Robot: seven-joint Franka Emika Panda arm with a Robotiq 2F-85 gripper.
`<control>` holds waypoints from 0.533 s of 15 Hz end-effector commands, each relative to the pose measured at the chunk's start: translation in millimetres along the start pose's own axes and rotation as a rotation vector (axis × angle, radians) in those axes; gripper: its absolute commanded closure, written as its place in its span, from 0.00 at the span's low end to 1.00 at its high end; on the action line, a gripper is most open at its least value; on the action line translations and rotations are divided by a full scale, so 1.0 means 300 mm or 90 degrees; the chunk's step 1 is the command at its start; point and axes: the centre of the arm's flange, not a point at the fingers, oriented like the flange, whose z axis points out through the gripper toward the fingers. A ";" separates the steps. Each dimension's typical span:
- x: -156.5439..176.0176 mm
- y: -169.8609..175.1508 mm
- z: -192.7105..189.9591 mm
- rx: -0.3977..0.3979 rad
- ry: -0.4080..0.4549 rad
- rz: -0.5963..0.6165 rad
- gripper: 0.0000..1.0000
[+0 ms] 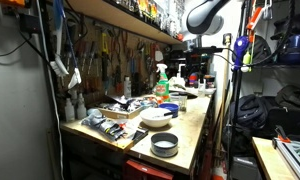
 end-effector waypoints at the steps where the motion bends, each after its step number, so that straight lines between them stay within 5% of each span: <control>1: 0.044 0.008 0.043 0.017 0.028 0.021 0.00; 8: 0.129 -0.002 0.160 0.050 0.069 0.039 0.00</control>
